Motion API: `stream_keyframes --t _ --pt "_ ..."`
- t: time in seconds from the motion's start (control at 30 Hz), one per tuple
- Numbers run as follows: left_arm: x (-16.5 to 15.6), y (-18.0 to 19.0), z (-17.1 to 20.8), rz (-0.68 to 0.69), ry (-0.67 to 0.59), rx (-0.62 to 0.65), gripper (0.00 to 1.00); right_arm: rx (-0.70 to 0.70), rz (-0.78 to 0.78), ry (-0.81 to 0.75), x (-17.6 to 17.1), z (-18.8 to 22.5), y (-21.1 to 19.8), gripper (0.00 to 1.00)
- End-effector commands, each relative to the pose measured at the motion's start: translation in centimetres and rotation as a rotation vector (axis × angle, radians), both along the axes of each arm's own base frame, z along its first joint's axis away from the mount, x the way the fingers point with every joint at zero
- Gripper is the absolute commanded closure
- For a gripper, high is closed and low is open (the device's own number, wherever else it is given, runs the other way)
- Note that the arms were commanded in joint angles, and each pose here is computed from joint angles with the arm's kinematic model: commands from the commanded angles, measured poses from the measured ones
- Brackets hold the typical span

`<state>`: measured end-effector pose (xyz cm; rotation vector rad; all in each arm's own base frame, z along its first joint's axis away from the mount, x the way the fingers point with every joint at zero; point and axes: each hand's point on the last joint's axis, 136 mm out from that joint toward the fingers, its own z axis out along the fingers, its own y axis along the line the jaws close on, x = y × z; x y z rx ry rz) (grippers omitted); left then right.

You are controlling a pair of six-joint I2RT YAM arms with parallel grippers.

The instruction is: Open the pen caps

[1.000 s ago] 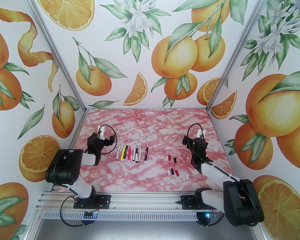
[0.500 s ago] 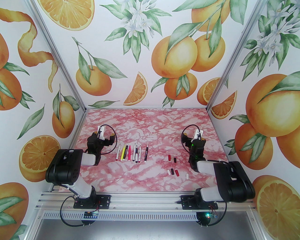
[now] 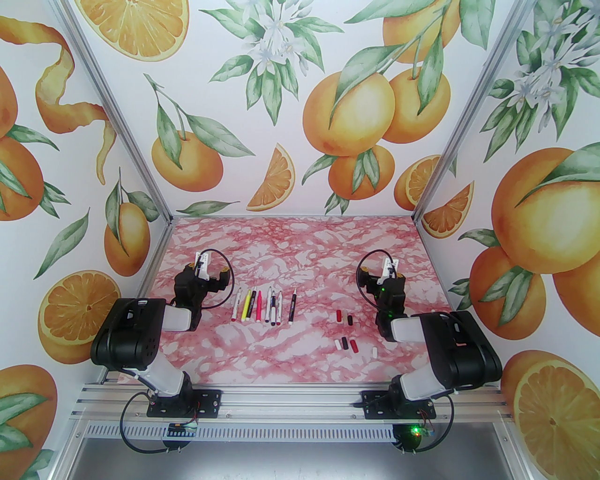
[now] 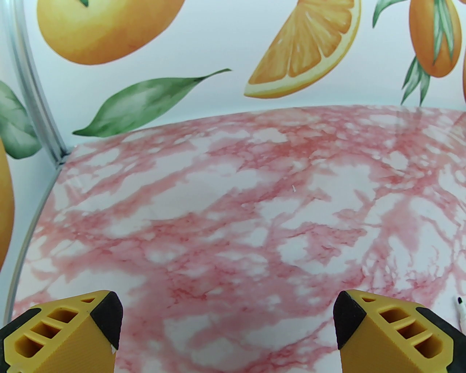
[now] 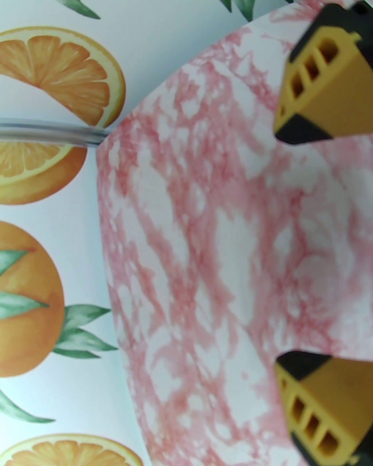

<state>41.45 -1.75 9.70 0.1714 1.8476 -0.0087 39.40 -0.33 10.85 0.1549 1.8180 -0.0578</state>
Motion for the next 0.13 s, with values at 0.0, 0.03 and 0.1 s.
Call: stream_keyframes --t 0.0,0.03,0.1 --pt "0.42 0.06 0.65 -0.009 -0.016 0.01 0.0 -0.004 0.036 -0.021 0.61 0.73 0.61 0.0" --pt "0.42 0.05 0.69 -0.01 -0.017 0.01 0.0 -0.004 0.036 -0.021 0.6 0.72 0.59 0.0" --pt "0.35 0.03 0.68 -0.01 -0.018 0.01 0.0 -0.005 0.035 -0.021 0.6 0.71 0.56 0.0"
